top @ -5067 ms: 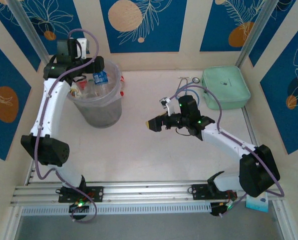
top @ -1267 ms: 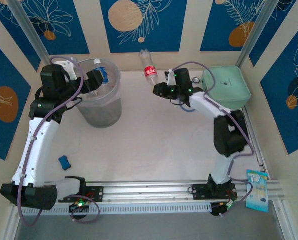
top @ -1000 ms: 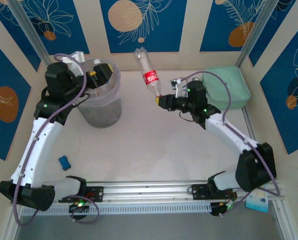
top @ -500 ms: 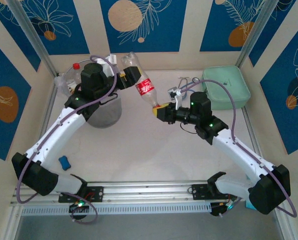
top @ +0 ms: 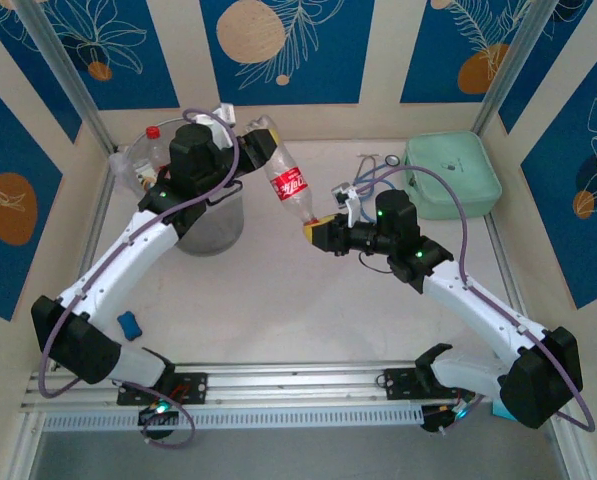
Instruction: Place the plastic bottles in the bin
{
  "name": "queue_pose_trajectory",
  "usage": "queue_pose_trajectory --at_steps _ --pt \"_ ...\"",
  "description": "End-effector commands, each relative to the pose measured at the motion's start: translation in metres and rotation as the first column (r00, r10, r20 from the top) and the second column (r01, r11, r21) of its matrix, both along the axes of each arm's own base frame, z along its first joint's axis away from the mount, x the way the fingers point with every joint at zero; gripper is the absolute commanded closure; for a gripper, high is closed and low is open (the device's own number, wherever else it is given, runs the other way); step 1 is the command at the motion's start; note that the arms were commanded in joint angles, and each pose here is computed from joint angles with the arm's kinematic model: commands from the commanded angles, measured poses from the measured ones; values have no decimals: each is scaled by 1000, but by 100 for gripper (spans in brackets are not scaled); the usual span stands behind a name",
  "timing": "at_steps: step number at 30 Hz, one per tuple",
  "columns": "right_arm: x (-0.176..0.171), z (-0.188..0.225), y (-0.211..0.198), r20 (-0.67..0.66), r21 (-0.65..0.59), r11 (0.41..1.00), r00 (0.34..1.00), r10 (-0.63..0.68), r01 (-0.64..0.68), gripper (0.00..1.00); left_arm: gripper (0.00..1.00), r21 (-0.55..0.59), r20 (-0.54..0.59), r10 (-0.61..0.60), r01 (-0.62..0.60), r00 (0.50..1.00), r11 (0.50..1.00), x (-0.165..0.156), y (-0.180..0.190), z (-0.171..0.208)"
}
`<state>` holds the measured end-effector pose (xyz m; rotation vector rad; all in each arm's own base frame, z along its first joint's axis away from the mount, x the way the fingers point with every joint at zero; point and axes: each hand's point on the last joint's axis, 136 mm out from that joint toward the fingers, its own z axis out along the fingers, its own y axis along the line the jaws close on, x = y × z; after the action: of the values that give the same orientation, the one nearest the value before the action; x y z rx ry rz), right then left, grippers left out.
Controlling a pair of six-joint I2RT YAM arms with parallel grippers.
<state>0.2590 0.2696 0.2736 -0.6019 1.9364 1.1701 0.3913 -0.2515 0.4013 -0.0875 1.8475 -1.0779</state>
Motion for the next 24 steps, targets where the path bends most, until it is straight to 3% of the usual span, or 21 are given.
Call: queue_pose_trajectory --at_steps 1,4,6,10,14,21,24 --pt "-1 6 -2 11 -10 1000 1000 3 -3 55 60 53 89 73 -78 993 996 6 16 30" --pt "7 7 -11 1 -22 998 999 -53 53 18 60 59 137 139 -148 981 987 10 40 54" --pt "13 7 -19 -8 -22 996 996 -87 87 5 62 28 186 213 -222 959 975 14 68 78" --pt "21 1 -34 -40 -28 990 990 -138 137 3 67 -19 250 358 -365 900 931 20 133 125" --pt "24 -9 -43 -66 -47 986 984 -165 162 3 67 80 287 482 -522 828 849 27 190 145" --pt "25 -23 -51 -82 -79 981 979 -185 179 3 73 217 345 659 -740 668 637 34 265 141" --pt "25 -29 -54 -91 -91 979 978 -189 181 3 75 301 340 679 -759 651 577 47 279 122"
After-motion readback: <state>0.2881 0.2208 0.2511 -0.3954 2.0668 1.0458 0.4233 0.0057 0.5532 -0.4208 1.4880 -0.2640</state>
